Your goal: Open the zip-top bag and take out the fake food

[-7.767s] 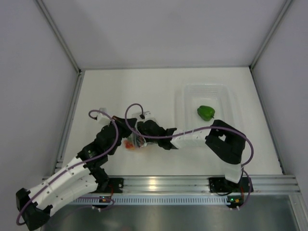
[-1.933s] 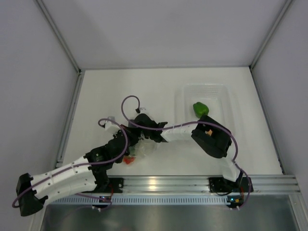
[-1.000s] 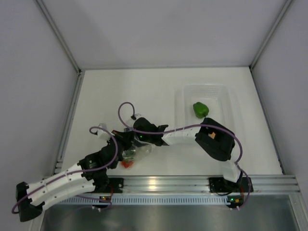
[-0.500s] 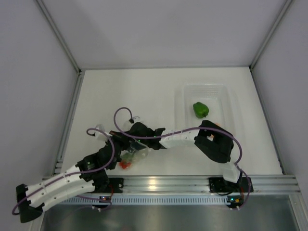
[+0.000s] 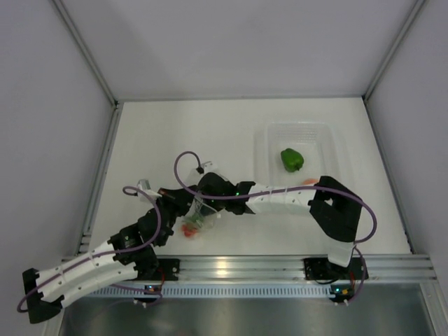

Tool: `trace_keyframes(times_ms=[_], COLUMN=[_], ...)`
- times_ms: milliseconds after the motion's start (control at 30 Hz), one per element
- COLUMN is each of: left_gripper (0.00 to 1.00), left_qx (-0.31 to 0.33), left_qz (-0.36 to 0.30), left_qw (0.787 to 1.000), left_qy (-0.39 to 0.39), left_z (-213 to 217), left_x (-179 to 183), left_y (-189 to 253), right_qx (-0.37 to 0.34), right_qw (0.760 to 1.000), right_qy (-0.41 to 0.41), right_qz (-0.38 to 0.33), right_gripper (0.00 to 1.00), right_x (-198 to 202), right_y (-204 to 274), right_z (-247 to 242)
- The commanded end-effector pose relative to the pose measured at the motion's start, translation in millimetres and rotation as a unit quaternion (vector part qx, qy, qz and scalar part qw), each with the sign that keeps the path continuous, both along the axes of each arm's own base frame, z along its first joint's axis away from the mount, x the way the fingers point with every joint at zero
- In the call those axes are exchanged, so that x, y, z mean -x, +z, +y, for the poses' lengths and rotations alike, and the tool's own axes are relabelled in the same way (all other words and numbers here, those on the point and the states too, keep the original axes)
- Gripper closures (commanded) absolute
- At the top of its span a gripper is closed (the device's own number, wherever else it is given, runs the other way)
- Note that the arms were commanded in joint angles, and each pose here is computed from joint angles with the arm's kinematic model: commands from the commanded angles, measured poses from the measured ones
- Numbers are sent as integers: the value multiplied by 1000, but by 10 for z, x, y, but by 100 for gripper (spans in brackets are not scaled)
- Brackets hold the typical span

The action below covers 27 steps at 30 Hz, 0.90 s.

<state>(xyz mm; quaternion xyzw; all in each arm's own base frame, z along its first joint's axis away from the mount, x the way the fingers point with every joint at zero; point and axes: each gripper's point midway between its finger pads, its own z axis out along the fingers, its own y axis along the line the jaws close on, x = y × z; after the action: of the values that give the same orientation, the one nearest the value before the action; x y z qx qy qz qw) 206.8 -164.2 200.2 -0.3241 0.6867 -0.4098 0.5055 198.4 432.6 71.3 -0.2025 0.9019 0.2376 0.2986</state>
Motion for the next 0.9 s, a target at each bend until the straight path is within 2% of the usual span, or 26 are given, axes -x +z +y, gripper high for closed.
trace_keyframes(times_ms=[0, 167, 400, 500, 733, 867], left_gripper=[100, 100, 100, 100, 100, 100], left_qx=[-41, -43, -44, -64, -123, -158], left_qz=[5, 0, -17, -19, -18, -33], left_qw=[999, 999, 999, 998, 992, 986], left_qy=[19, 19, 3, -4, -31, -40], left_z=[109, 120, 102, 59, -136, -214], left_x=[-26, -25, 2, -13, -78, -128], left_y=[-111, -73, 90, 145, 281, 472], right_qx=[-55, -35, 25, 4, -107, -121], right_qw=[997, 995, 991, 993, 987, 981], right_qy=[-9, -20, -74, -55, 45, 95], right_qz=[-60, -88, -113, -108, -108, -123], right_gripper=[54, 56, 59, 61, 63, 65], right_x=[-205, -360, -765, -798, -512, -368], right_y=[697, 879, 858, 971, 1548, 1729], right_z=[-12, -148, -518, -452, -38, 63])
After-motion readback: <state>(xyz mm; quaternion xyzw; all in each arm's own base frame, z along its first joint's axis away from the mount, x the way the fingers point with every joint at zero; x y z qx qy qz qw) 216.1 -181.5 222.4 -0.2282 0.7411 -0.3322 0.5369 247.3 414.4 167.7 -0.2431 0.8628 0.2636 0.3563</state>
